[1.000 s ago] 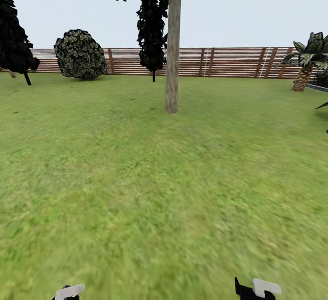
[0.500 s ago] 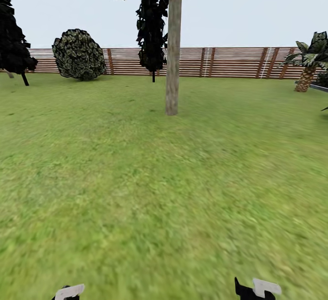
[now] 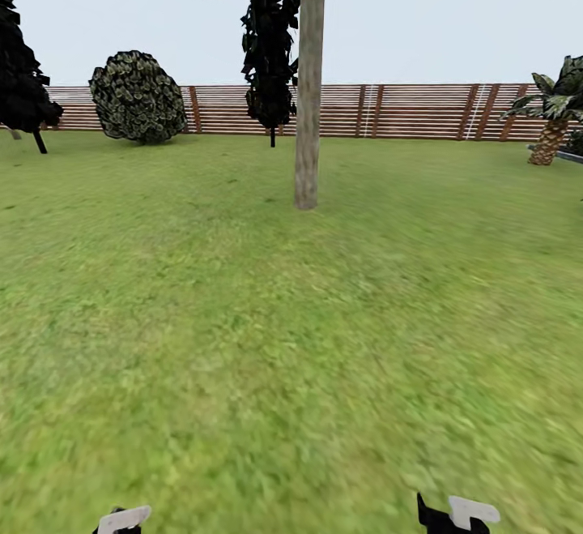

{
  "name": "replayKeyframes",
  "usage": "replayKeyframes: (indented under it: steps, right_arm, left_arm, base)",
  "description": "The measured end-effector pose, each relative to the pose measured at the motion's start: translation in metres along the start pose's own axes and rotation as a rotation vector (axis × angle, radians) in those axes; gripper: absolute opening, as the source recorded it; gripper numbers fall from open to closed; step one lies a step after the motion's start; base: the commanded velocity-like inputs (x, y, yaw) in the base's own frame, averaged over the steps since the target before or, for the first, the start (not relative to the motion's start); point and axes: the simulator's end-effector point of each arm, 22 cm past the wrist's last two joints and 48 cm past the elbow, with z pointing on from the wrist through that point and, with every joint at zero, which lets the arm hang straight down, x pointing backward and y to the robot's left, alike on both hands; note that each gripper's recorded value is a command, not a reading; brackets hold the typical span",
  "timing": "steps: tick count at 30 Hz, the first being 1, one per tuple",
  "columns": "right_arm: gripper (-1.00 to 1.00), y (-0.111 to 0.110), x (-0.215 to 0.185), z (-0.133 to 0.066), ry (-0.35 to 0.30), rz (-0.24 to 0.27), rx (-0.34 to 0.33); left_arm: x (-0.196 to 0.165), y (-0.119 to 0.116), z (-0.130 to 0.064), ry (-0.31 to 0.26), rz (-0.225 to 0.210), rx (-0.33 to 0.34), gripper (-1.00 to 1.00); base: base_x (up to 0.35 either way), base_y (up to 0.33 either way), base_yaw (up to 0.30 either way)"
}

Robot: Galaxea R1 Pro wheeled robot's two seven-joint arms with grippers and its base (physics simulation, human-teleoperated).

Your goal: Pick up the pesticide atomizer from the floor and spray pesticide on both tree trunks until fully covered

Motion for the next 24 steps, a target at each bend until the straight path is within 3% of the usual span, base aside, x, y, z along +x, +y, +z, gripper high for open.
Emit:
replayKeyframes:
  steps: [24]
  right_arm:
    - [1.00,-0.0001,-0.0003,-0.0001,-0.001,0.000,0.000]
  left_arm:
    - [0.0000,-0.0002,0.0000,0.000,0.000,0.000,-1.00]
  base:
    - [0.335,0.000,0.000]
